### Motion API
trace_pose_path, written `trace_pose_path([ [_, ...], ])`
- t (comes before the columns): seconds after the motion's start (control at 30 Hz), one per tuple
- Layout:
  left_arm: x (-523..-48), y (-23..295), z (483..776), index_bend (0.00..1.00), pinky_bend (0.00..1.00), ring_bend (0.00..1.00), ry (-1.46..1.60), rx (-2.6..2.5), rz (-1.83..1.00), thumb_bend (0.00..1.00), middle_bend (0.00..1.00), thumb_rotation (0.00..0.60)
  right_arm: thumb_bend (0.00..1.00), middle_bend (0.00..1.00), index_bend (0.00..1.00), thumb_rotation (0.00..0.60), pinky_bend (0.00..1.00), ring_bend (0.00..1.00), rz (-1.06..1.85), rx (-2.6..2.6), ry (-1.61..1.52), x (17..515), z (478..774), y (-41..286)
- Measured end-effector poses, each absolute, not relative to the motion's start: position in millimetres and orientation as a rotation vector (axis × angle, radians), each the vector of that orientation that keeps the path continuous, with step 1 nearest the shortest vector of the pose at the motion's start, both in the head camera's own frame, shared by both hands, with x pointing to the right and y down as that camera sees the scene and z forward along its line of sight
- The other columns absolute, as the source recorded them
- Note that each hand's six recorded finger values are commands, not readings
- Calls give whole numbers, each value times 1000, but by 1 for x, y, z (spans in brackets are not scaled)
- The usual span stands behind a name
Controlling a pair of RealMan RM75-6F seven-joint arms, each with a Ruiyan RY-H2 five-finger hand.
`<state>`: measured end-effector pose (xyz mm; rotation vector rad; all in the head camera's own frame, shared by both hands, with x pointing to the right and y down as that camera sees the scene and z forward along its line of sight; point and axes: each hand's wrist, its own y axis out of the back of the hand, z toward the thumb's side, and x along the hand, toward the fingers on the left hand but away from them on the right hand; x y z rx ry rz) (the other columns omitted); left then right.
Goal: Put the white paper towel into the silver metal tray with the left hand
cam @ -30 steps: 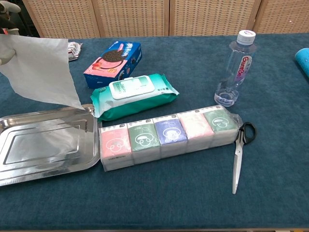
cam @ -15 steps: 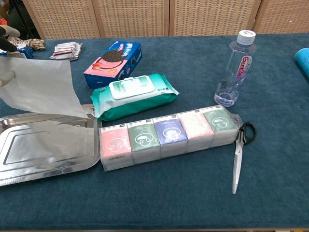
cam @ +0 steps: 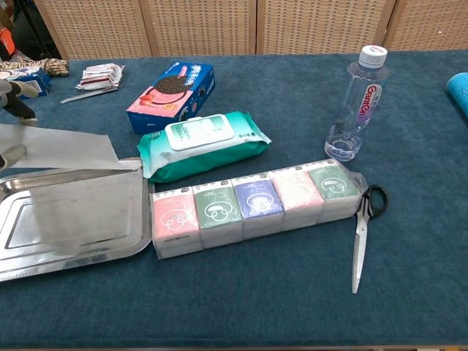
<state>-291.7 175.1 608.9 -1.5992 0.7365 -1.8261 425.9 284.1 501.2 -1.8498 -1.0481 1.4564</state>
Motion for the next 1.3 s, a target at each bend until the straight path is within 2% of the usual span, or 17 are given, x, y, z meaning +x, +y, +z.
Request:
trace_pose_path([
  [0.27, -278, 190, 617, 831, 0, 0, 647, -1639, -1880, 480, 0, 593, 0, 0, 0, 600, 0, 0, 1449, -1847, -1059, 427, 499, 284],
  [0.43, -273, 196, 618, 830, 0, 0, 627, -1661, -1888, 318, 0, 568, 0, 0, 0, 600, 0, 0, 1447, -1847, -1059, 427, 499, 284],
  [0.6, -270, 202, 621, 809, 0, 0, 598, -1687, -1894, 278, 0, 549, 0, 0, 0, 600, 0, 0, 1442, -1844, -1067, 428, 497, 284],
  [0.77, -268, 208, 624, 734, 0, 0, 551, -1705, -1890, 219, 0, 553, 0, 0, 0, 600, 0, 0, 1434, -1842, -1075, 428, 496, 283],
  [1.03, -267, 214, 627, 672, 0, 0, 496, -1733, -1875, 181, 0, 553, 0, 0, 0, 600, 0, 0, 1424, -1841, -1084, 428, 495, 283],
  [1.3, -269, 219, 627, 580, 0, 0, 399, -1744, -1849, 173, 0, 513, 0, 0, 0, 600, 0, 0, 1420, -1838, -1090, 429, 494, 283],
])
